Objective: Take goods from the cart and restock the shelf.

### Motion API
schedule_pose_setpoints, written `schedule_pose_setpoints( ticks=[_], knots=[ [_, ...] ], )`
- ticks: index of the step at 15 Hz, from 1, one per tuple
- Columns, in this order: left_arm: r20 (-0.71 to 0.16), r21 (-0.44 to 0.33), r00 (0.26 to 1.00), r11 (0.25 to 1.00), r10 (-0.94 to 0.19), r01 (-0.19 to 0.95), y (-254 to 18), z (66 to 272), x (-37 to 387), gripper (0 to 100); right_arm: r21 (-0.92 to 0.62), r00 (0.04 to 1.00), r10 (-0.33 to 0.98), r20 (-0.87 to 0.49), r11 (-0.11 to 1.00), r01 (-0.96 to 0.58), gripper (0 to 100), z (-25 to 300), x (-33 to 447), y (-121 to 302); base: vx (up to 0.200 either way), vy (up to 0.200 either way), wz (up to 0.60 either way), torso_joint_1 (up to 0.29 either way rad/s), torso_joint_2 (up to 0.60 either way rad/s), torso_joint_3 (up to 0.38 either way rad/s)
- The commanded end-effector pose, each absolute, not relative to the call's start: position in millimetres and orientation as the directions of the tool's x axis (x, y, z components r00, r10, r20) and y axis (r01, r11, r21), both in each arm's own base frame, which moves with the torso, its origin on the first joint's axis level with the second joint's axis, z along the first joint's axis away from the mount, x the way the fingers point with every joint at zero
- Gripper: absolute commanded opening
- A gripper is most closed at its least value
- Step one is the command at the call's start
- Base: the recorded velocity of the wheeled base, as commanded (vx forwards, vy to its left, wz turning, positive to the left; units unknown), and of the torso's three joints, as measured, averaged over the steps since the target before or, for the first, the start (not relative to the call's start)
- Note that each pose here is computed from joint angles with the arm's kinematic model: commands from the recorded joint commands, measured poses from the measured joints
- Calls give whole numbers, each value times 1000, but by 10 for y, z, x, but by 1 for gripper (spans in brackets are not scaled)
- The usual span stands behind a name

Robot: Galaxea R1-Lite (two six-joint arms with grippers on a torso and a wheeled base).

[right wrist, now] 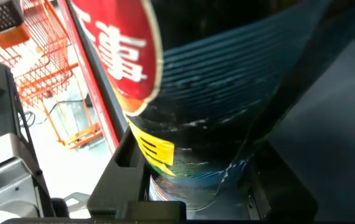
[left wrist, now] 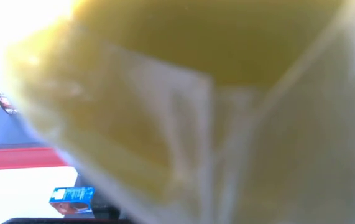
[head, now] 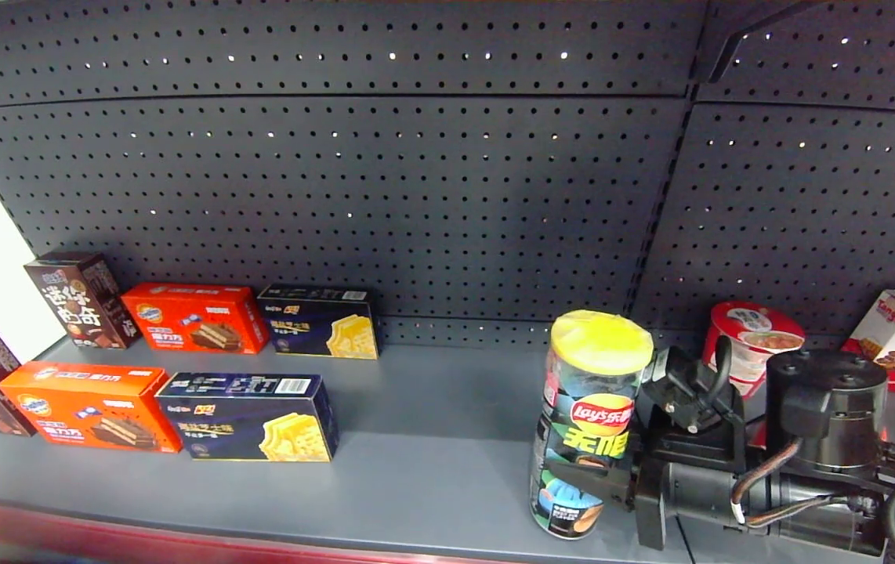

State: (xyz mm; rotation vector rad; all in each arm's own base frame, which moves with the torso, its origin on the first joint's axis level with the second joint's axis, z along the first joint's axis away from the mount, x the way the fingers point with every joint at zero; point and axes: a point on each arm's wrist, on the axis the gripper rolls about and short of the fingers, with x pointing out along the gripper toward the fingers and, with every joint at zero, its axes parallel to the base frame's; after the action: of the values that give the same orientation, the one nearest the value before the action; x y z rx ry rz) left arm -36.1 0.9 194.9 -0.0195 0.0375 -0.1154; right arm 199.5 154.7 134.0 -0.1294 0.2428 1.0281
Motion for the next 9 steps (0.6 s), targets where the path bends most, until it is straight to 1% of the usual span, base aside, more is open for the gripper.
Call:
schedule_pose_setpoints(
  ticks=[1,7,9],
  knots=[
    [-32,-25,993,994,-112,111,11,1933,-373,0,16,490,825,-281,515,-857,0,1246,2009,1545,0,0,0,0,0,0],
    [-23,-26,993,993,-112,111,13,1928,-393,0,8,515,815,-266,537,-844,0,1166,2114,1536,0,0,0,0,0,0],
    [-51,-27,992,993,-115,113,16,1871,-443,0,10,513,815,-269,535,-845,0,1158,2107,1532,0,0,0,0,0,0]
  ],
)
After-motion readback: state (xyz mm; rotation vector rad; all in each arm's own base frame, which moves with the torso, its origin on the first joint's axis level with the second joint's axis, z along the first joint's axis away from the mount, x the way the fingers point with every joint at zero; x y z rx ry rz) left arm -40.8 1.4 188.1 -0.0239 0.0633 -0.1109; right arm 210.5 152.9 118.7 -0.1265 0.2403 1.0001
